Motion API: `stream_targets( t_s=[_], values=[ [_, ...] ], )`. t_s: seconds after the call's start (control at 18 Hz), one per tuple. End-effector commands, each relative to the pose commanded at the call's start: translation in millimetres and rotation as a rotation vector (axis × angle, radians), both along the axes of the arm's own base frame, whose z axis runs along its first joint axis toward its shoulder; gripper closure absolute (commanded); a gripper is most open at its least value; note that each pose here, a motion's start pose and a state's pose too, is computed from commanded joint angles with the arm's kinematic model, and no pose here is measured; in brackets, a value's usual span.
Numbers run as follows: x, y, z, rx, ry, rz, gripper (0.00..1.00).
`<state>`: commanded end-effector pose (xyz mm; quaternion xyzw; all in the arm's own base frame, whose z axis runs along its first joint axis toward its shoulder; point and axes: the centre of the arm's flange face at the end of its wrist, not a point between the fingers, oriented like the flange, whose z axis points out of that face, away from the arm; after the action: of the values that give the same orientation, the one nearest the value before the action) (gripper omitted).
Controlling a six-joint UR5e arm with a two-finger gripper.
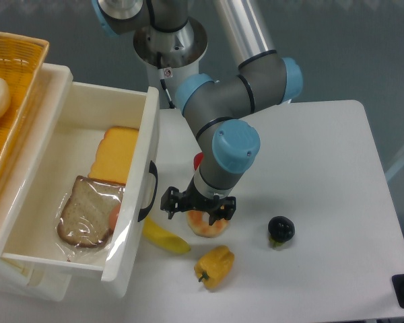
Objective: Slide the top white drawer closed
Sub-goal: 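Lower the gripper beside the open drawer's front panel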
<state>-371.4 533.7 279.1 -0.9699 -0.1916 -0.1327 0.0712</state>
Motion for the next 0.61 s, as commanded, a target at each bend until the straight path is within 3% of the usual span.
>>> stream_targets(
  t_s=[0.61],
  values=[
    [1.6,1.3,2.6,0.019,-0.011,-0.002,0.00]
  ],
)
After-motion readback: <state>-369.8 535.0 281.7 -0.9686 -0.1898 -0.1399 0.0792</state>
